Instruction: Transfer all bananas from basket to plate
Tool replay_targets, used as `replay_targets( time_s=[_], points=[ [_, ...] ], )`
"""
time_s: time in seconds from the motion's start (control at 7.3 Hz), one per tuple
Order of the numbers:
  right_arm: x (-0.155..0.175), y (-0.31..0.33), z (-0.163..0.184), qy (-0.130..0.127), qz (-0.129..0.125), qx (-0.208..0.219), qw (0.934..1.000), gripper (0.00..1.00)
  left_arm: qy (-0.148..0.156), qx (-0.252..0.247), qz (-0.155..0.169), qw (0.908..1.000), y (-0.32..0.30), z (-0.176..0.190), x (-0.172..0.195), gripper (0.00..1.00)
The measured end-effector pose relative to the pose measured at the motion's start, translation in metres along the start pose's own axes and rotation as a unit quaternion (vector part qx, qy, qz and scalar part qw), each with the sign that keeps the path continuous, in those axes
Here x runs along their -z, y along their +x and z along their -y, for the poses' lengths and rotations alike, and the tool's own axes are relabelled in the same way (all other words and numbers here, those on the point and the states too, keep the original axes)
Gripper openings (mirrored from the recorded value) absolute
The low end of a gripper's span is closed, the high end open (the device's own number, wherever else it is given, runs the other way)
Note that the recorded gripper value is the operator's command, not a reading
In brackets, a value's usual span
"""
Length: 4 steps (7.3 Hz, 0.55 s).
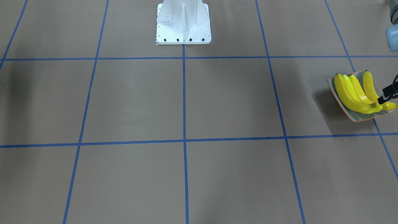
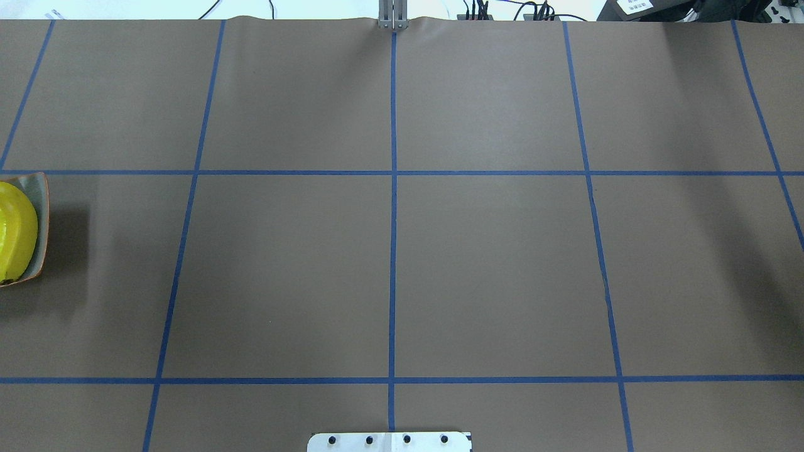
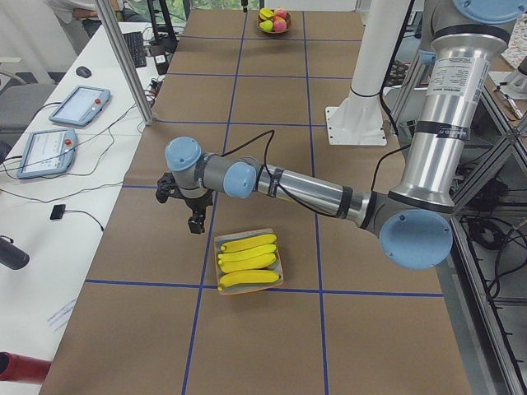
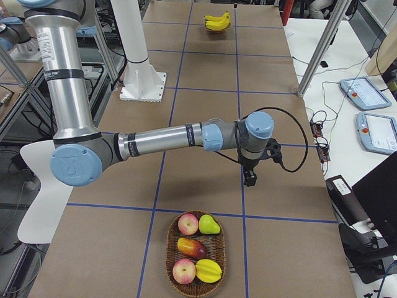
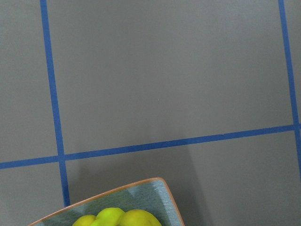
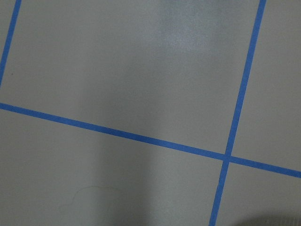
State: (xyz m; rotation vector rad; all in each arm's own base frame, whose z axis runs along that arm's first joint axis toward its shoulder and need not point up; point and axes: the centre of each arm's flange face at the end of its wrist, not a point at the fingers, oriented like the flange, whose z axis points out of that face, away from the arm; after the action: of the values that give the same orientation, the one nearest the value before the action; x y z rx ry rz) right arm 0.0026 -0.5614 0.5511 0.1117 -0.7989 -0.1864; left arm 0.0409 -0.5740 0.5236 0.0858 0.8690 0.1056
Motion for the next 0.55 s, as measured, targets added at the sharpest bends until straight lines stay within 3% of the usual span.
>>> replay_targets(
  time_s=[0.55],
  points=[
    [0.0058, 0.0016, -0.0038, 0.003, -0.003, -0.003, 1.0000, 1.00, -0.005, 0.005, 0.001, 1.0000, -0.0076, -0.0094, -0.0055, 1.00]
  ],
)
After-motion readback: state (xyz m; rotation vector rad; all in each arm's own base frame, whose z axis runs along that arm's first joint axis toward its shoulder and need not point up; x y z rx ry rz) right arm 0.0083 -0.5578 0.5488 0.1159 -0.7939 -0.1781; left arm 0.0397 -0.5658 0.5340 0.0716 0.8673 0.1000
